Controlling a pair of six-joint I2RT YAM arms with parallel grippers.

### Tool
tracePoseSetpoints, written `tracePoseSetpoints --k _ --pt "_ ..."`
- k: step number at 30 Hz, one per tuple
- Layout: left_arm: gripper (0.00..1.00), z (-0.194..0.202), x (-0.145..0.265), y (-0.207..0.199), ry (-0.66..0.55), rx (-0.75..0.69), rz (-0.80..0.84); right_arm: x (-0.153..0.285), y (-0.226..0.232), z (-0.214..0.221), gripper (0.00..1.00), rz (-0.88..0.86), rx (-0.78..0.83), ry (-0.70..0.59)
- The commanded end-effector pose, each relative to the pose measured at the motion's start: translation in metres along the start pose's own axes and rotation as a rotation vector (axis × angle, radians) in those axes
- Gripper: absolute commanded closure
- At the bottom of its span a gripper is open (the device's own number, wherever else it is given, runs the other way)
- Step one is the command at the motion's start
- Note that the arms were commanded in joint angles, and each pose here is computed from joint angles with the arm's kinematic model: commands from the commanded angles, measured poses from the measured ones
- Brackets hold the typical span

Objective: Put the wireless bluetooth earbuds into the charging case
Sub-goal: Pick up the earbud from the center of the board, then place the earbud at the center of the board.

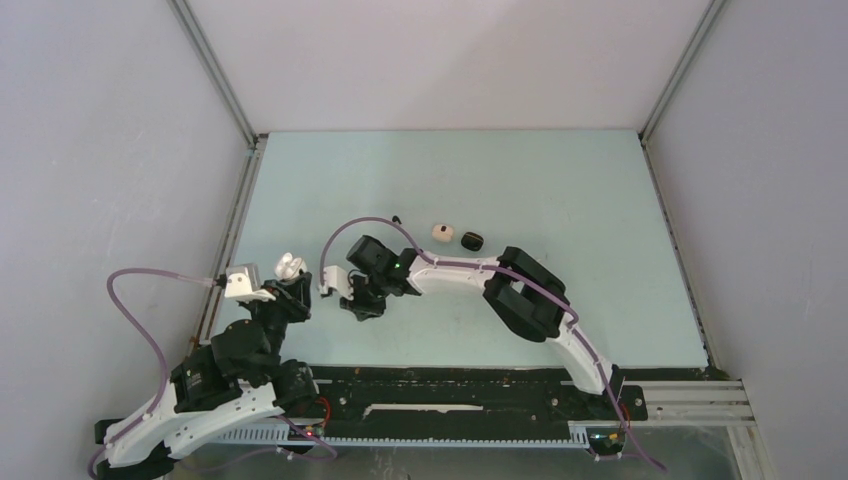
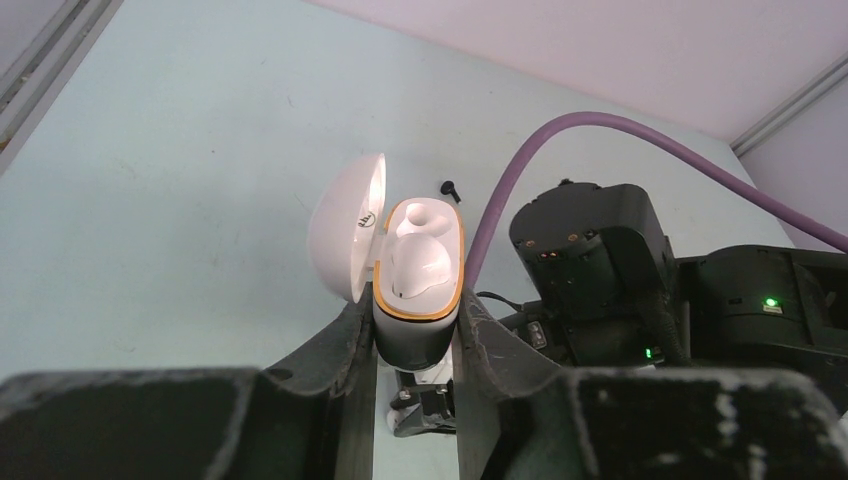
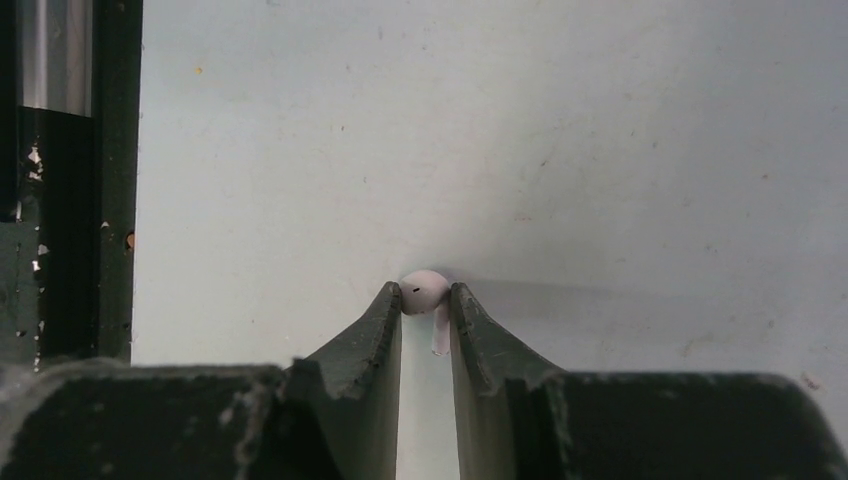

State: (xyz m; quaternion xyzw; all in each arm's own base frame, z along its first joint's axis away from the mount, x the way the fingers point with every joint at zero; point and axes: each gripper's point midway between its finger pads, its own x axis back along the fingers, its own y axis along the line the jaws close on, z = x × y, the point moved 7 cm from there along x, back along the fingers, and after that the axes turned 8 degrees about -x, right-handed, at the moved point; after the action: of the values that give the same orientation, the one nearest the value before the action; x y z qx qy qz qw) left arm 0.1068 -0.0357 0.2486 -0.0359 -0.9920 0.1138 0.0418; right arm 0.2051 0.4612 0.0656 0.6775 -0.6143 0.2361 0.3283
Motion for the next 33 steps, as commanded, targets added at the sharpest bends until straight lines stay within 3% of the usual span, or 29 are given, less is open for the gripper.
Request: tracePoseSetpoints --k 1,6,11,15,17,24,33 --pt "0.99 -0.001 -0.003 -0.005 -0.003 -0.009 0.004 0.026 0.003 0.02 0.81 0.029 -0.107 0.043" --pt "0.99 0.003 -0.009 -0.015 0.009 -0.049 0.012 0.089 0.007 0.03 0.82 0.097 -0.199 -0.063" --pt "1.0 0.013 -0.019 -0.036 0.025 -0.097 0.067 0.152 -0.009 0.064 0.81 0.24 -0.432 -0.148" --pt "1.0 0.017 -0.026 -0.051 0.033 -0.137 0.1 0.195 -0.013 0.106 0.79 0.359 -0.529 -0.211" --pt "0.99 0.019 -0.029 -0.058 0.032 -0.153 0.119 0.206 -0.014 0.138 0.78 0.404 -0.585 -0.168" --pt "0.99 0.026 -0.036 -0.08 0.013 -0.152 0.217 0.237 -0.033 0.184 0.77 0.437 -0.906 -0.159" --pt "0.99 0.054 -0.041 -0.136 0.071 -0.119 0.525 0.235 -0.044 0.208 0.75 0.442 -1.026 -0.093"
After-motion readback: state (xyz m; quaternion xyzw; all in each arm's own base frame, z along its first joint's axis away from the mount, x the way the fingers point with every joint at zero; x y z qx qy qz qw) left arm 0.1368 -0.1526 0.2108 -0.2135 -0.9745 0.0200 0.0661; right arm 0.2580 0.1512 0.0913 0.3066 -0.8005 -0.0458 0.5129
